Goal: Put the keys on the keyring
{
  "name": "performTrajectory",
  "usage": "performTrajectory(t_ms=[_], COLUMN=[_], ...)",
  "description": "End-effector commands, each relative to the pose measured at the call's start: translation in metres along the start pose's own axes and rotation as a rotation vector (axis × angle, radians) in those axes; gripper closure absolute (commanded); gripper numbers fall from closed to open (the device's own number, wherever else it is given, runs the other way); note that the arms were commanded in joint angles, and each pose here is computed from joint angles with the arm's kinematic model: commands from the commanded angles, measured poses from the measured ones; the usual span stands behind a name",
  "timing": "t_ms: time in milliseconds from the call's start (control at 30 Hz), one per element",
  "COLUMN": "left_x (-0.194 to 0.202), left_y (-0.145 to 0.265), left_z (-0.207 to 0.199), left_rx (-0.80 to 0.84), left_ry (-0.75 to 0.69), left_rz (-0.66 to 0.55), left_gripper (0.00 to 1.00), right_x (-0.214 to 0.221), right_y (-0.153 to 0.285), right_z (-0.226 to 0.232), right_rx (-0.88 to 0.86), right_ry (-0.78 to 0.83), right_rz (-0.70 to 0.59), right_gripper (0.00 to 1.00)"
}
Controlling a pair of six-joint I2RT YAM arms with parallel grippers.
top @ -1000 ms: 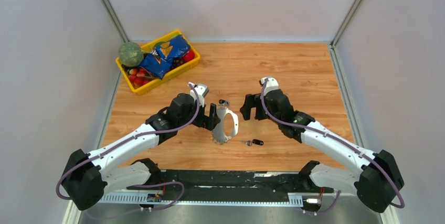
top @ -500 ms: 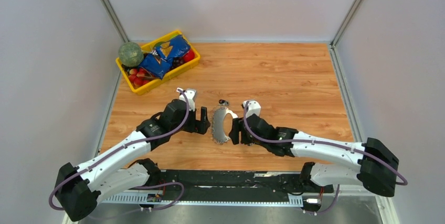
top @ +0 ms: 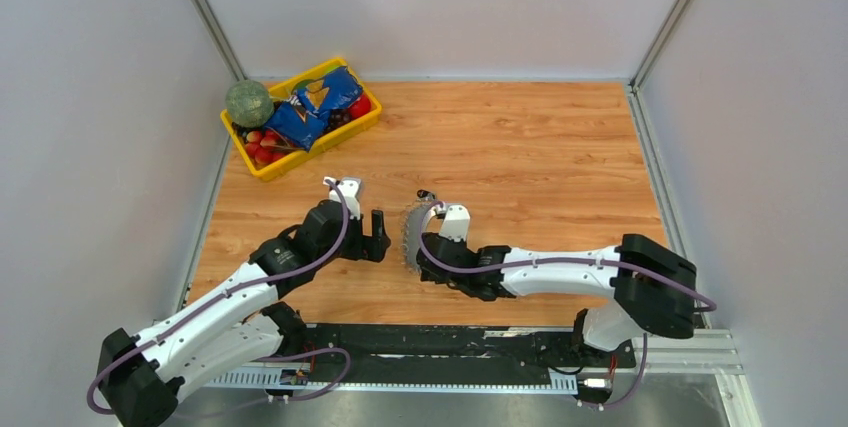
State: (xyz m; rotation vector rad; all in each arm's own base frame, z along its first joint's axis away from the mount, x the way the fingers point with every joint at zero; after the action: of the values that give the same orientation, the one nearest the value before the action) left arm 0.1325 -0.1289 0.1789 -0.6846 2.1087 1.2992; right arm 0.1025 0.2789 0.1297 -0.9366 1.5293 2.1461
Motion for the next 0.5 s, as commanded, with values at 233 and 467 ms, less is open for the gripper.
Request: performTrajectory(t_ms=[233,467], left_x=[-0.002,-0.001], left_y=[0.004,0.004], left_z=[-0.002,-0.003], left_rx=[0.020,0.051], left_ry=[0.026,0.024], left_rz=[-0.038,-0.030], left_gripper=[0.00,0.00], right_x=[-0.014,-0.012], right_y=[-0.014,-0.021], right_z=[0.023,0.026], right_rx=[0.083,0.135], right_ry=[-0.109,-0.103], right_rz=[-0.067,-0.050], right_gripper=[0.57,0.60])
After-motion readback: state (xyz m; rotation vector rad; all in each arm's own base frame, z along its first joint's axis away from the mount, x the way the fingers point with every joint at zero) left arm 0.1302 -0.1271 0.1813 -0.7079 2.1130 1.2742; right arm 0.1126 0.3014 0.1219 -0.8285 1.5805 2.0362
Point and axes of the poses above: each gripper's point midway between its finger pads, its own y axis back along the fingers, its own z axis along the line the jaws close on, x = y × z, the point moved 10 cm from there along y, back along the fingers, and after that the axes turned 8 degrees about y, right-handed, at the moved point
